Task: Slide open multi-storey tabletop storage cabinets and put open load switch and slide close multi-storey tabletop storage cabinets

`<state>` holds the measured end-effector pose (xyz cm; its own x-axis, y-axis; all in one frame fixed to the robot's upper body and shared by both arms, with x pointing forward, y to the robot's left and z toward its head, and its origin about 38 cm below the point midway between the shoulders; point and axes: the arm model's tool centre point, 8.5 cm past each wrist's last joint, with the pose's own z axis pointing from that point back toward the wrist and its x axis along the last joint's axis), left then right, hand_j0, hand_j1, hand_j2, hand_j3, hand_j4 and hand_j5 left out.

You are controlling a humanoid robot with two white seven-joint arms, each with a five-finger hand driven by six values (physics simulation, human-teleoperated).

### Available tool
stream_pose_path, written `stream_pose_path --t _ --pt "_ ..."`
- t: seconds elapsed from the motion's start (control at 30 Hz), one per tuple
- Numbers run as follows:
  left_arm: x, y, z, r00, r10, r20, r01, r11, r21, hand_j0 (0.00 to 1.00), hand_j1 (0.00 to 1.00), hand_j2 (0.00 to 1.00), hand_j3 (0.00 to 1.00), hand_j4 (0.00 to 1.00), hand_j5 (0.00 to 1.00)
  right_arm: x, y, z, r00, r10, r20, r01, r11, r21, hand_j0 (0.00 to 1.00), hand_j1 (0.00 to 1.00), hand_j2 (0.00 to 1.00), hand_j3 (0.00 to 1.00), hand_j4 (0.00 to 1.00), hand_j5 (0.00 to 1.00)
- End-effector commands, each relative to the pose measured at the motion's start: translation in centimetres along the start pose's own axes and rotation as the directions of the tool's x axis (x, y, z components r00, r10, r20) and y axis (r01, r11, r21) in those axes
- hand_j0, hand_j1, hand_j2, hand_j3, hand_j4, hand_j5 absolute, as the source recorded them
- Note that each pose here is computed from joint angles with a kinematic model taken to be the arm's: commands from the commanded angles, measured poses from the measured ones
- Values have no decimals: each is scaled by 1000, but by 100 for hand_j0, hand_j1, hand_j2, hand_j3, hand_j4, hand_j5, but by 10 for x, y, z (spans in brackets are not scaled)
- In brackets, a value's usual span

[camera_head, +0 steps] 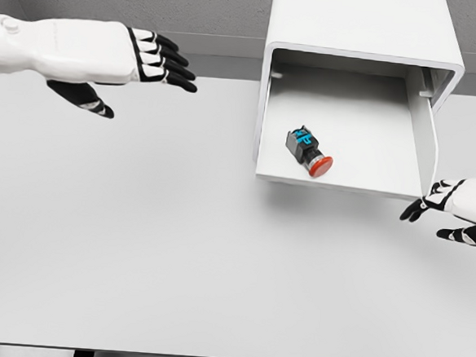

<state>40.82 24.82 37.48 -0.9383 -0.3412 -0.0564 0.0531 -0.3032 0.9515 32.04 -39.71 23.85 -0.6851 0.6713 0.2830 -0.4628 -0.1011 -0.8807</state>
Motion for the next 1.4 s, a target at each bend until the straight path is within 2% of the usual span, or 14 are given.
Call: stream_pose_path --t 0.0,0.2,0.3,0.5,0.53,0.7,0.77,0.87,1.1,1.37 --pt "0 -2 -2 1000 -11 -5 11 1000 -14 100 100 100 100 100 100 -2 3 0 1000 -8 1 8 1000 2 71 71 71 71 71 71" --pt "0 -3 -6 1000 -15 0 15 1000 -17 100 100 100 100 100 100 -15 8 7 999 -31 -44 32 999 9 72 72 72 72 72 72" --pt "0 -3 -6 1000 -19 0 19 1000 -16 100 100 100 100 100 100 -16 8 8 998 -32 -48 33 999 11 72 72 72 72 72 72" --pt "0 -3 -7 1000 -19 2 19 1000 -16 100 100 100 100 100 100 1 16 -1 1000 -20 3 20 999 39 72 72 72 72 72 72" --pt "0 -3 -7 1000 -18 1 18 1000 -16 100 100 100 100 100 100 6 12 -3 1000 -4 18 3 999 35 72 72 72 72 72 72" --pt "0 -4 -8 1000 -17 3 17 1000 -16 100 100 100 100 100 100 7 -4 -6 999 32 25 -32 999 9 72 72 72 72 72 72" --pt "0 -4 -8 1000 -17 3 17 1000 -16 100 100 100 100 100 100 12 -7 -21 997 43 67 -45 999 27 71 71 71 71 71 71" --pt "0 -3 -8 1000 -18 2 18 1000 -16 100 100 100 100 100 100 16 -9 -31 994 52 94 -55 998 35 71 71 71 71 71 71" --pt "0 -3 -8 1000 -19 2 19 1000 -17 100 100 100 100 100 100 17 -9 -36 993 52 109 -57 998 40 72 72 72 72 72 72" --pt "1 -4 -14 999 -32 8 32 999 -24 100 100 100 100 100 100 11 -17 -38 994 55 96 -56 998 9 72 72 72 72 72 72"
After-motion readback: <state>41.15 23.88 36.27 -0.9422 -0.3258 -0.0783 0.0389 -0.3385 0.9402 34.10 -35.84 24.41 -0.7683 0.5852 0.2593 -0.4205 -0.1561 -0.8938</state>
